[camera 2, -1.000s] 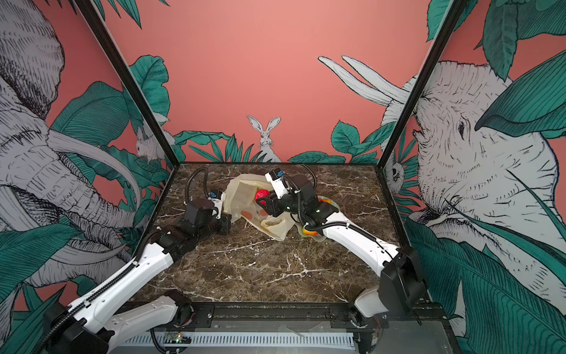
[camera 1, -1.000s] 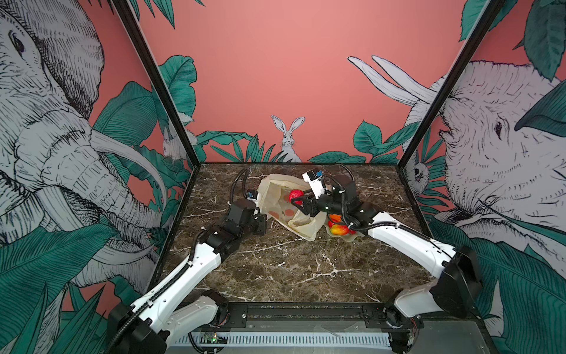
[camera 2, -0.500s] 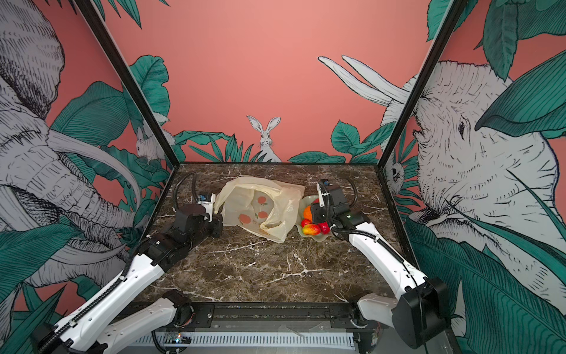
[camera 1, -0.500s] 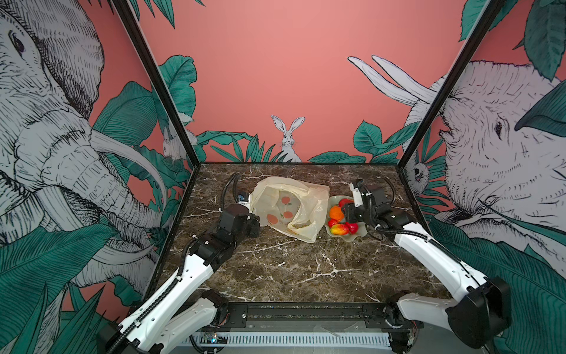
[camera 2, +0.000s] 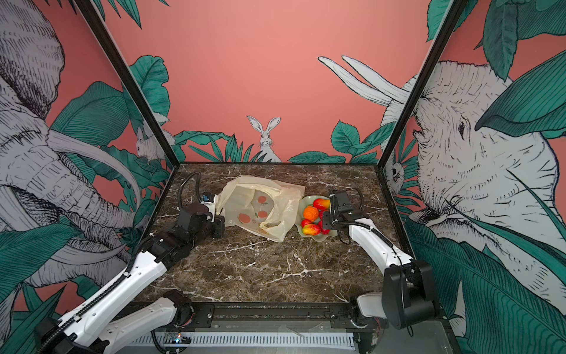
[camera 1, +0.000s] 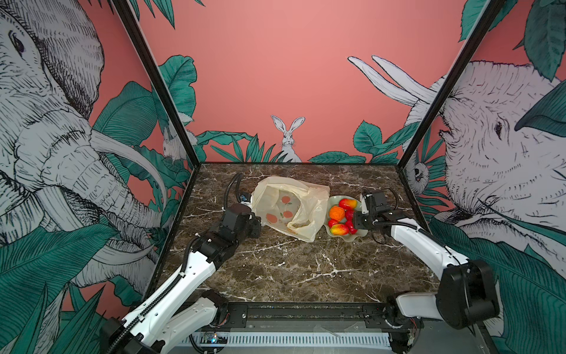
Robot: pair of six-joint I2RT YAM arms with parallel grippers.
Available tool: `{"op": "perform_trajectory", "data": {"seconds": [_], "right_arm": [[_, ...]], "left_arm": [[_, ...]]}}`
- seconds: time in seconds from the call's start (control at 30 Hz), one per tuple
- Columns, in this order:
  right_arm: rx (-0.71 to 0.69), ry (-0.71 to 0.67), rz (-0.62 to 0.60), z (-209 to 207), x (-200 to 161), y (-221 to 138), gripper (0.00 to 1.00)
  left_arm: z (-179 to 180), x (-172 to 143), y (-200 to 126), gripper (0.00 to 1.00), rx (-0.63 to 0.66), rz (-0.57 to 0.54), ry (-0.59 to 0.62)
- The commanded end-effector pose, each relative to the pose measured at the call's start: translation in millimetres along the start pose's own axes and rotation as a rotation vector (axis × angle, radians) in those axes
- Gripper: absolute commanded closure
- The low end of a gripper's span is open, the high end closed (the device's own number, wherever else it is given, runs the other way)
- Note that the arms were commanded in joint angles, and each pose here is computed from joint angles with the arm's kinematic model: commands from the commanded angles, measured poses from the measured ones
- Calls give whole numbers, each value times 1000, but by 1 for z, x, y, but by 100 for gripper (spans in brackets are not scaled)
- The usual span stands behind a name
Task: Take fruits out of the plastic bag
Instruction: Place the fake fruit on the plate.
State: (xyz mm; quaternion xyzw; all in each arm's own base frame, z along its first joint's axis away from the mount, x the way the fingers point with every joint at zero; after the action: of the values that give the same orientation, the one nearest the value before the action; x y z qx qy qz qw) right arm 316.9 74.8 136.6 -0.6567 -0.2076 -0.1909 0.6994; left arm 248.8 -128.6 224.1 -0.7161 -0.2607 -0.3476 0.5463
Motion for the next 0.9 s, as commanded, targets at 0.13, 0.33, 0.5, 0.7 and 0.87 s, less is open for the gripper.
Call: {"op": "perform_trajectory", "data": {"seconds": [0.13, 0.33, 0.5, 0.7, 0.87], "right_arm": [[-35, 15, -45, -7, 10, 2, 31], [-61, -4, -35, -10, 12, 4, 24], [-75, -12, 12, -11, 7, 15, 23], [-41, -7, 37, -5, 8, 24, 22], [-17, -1, 24, -1, 14, 18, 22]], "left_arm": [[-3, 1, -3, 100, -21, 1, 4], [-3, 0, -4, 100, -24, -1, -3], [-3, 0, -5, 100, -25, -3, -5], [-2, -3, -4, 100, -28, 0, -13], [-3, -3, -3, 100, -31, 1, -18]]}}
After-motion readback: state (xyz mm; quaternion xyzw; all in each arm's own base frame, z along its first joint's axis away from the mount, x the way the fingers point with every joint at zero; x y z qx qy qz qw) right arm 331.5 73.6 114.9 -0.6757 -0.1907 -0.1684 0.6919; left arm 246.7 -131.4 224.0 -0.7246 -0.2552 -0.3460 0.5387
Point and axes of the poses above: each gripper's point midway between its finger pads, its own y axis out along the fingers, its own z axis along the line the jaws close on, x = y × z, the point moved 3 cm from there along -y, back along the fingers, and after that the axes turned 2 degrees about -y, right-handed, at the moved point
